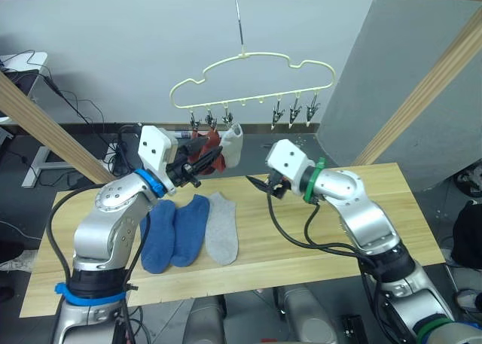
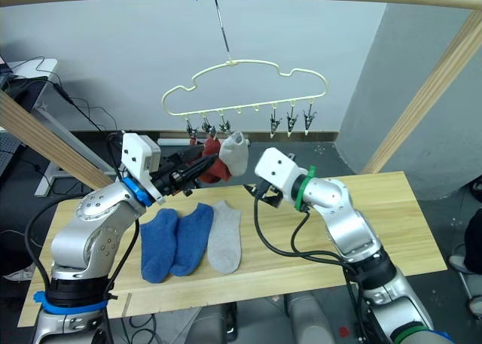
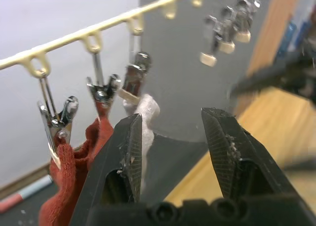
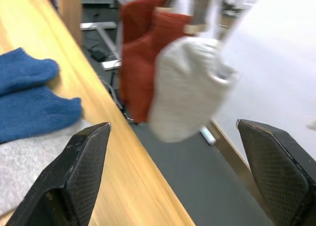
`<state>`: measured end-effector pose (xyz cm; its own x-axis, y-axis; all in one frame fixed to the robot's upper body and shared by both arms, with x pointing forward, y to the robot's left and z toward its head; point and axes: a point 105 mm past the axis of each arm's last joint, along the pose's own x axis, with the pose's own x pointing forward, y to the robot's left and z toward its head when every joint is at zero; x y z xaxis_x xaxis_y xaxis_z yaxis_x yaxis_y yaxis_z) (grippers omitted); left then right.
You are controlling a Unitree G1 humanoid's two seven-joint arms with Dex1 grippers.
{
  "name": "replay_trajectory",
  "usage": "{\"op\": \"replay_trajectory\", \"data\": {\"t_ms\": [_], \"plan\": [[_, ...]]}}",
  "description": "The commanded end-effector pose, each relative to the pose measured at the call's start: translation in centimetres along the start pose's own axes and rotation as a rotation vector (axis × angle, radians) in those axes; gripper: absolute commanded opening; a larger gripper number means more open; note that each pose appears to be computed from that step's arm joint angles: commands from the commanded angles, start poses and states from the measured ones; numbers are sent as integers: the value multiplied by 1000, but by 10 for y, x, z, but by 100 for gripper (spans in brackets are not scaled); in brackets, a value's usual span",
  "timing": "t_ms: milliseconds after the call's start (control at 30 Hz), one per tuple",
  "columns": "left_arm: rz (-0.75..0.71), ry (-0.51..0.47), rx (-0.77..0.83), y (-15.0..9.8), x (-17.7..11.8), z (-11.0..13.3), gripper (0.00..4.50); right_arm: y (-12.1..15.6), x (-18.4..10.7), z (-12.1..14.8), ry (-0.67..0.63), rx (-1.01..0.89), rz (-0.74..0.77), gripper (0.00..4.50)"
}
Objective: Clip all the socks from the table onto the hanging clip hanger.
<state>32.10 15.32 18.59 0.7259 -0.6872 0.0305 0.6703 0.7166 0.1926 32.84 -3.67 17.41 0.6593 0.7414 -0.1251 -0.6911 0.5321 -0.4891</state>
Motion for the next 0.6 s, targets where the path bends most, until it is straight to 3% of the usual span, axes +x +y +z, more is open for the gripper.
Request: {"op": "replay_trajectory", "data": {"t_ms": [33,133,333,433,500,600], "plan": [[-93,-3,136,-10,-10,13,209,-17,-19,23,-126,84,-172,428],[-174,-7,146,-18,-14,21,209,-29,-25,28,-162,153,-308,428],[-262,-10,148,-31,-12,31,209,-39,-22,35,-200,277,-379,428],[-239,-36,143,-28,-7,38,209,-41,-17,35,-196,309,-385,374],[-231,-48,137,-26,-5,42,209,-42,-12,36,-193,316,-378,307],[-231,-54,134,-26,-4,45,209,-46,-6,36,-186,335,-377,307]]}}
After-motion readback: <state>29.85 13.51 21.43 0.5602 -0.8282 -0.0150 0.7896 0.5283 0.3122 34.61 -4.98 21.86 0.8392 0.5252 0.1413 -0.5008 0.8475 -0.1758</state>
